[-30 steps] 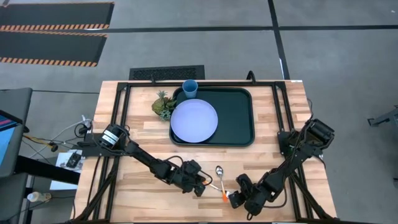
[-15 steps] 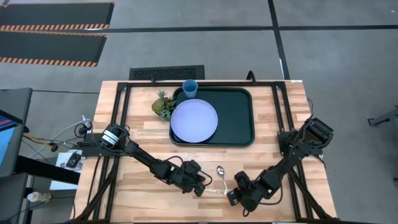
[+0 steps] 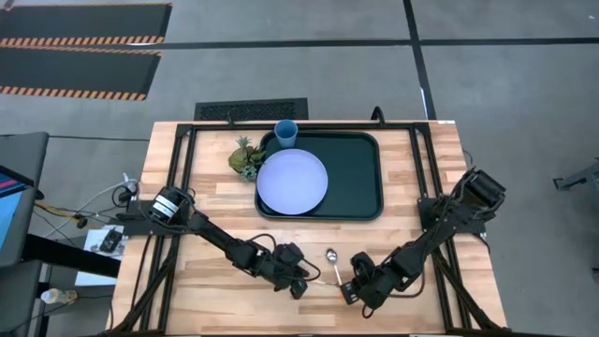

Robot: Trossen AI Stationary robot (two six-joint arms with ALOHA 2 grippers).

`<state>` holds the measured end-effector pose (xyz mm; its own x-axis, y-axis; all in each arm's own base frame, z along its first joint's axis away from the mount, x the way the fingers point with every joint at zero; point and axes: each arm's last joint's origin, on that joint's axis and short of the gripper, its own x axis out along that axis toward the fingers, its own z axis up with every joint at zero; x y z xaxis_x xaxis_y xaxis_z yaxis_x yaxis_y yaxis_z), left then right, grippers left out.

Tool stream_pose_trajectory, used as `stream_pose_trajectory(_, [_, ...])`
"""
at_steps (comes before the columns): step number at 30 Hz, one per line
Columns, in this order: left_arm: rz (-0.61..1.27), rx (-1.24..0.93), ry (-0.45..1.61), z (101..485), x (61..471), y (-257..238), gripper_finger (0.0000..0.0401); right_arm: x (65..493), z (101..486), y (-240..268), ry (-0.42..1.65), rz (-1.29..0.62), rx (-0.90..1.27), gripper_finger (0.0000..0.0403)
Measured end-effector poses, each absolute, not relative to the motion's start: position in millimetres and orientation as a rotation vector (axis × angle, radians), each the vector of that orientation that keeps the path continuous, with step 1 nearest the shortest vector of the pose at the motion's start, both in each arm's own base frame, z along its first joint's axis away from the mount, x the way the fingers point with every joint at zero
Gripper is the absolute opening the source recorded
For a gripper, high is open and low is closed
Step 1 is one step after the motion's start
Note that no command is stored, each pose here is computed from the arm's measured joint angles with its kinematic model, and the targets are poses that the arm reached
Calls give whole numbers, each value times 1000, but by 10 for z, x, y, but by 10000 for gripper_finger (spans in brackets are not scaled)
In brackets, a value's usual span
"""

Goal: Pick and place plate/cup/fork/spoon on tray
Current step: Put the orange fork on the black tray

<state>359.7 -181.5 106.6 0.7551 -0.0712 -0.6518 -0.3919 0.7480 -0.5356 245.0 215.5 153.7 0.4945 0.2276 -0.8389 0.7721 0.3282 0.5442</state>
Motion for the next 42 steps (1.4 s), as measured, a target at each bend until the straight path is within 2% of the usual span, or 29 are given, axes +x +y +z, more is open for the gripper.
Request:
stream_pose_trajectory(12, [86, -599, 738, 1592, 3492, -1693, 0, 2058, 2082, 1833, 1202, -479, 1134, 2])
stream_pose_trajectory(19, [68, -514, 728, 1868, 3423, -1554, 0, 1798, 2397, 1617, 1420, -309, 1067, 2])
stream_pose_trajectory(23, [66, -470, 761, 1992, 3338, -1490, 0, 1713, 2545, 1430, 1444, -247, 1045, 1])
stream_pose_trajectory(32, [116, -331, 800, 2354, 3030, -1328, 0, 1769, 2659, 711, 1437, -206, 959, 1])
stream_pose_trajectory(42, [174, -239, 827, 2498, 2854, -1209, 0, 1947, 2754, -206, 1602, -181, 585, 1])
